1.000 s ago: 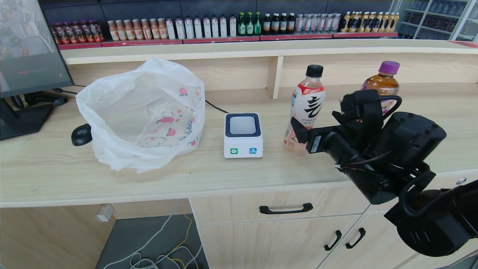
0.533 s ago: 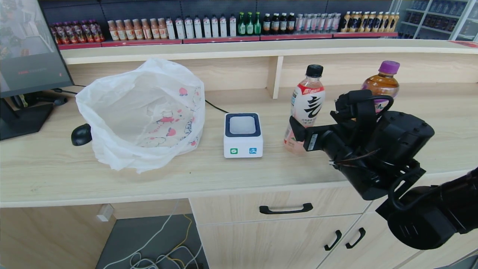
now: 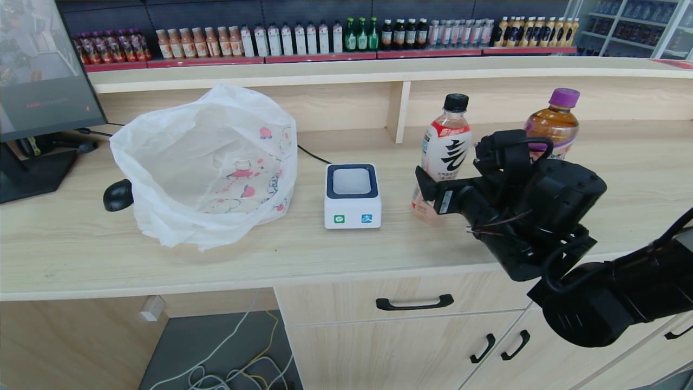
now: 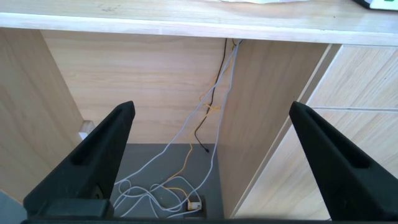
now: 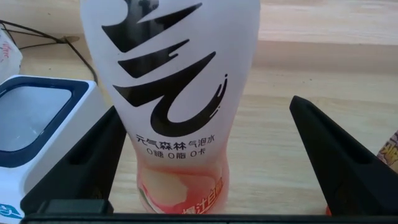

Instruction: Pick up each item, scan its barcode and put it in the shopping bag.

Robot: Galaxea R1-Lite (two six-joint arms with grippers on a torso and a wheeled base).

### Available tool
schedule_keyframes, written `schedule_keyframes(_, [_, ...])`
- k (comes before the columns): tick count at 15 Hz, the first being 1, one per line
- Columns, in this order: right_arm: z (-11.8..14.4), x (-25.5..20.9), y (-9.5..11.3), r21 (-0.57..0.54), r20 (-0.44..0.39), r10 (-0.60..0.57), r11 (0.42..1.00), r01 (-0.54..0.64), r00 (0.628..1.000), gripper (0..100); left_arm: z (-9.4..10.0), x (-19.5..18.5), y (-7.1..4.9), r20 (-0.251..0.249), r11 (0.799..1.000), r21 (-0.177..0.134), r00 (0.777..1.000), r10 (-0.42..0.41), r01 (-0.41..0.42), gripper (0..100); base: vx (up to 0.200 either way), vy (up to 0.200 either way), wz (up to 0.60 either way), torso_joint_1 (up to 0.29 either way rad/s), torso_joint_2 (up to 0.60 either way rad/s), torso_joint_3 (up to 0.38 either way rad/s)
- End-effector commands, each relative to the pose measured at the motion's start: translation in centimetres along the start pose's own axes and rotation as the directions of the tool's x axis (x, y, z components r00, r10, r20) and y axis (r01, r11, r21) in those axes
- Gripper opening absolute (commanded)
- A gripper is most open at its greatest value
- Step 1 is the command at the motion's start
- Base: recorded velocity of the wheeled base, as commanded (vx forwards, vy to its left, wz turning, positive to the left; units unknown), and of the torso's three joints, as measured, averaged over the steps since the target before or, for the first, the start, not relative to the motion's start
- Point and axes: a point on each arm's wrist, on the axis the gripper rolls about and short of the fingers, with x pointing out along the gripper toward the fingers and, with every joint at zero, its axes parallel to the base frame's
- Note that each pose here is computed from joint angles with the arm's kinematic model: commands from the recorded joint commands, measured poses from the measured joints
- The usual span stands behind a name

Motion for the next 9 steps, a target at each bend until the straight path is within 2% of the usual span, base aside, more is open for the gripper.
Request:
schedule_keyframes(1, [-0.2, 0.2, 0.1, -0.002, -0.004, 0.000, 1.000, 0.000, 1.000, 100, 0.0, 0.0, 0.0, 0.001, 1.000, 0.000, 1.000, 0.000, 0.000, 100, 0.000, 0.000, 0.00, 0.000, 0.00, 0.000])
schedule_keyframes(9, [-0.2, 1.6, 0.5, 0.009, 0.023, -0.004, 1.000, 0.004, 1.000, 100, 0.0, 0.0, 0.0, 0.001, 1.000, 0.000, 1.000, 0.000, 0.000, 100, 0.000, 0.000, 0.00, 0.000, 0.00, 0.000])
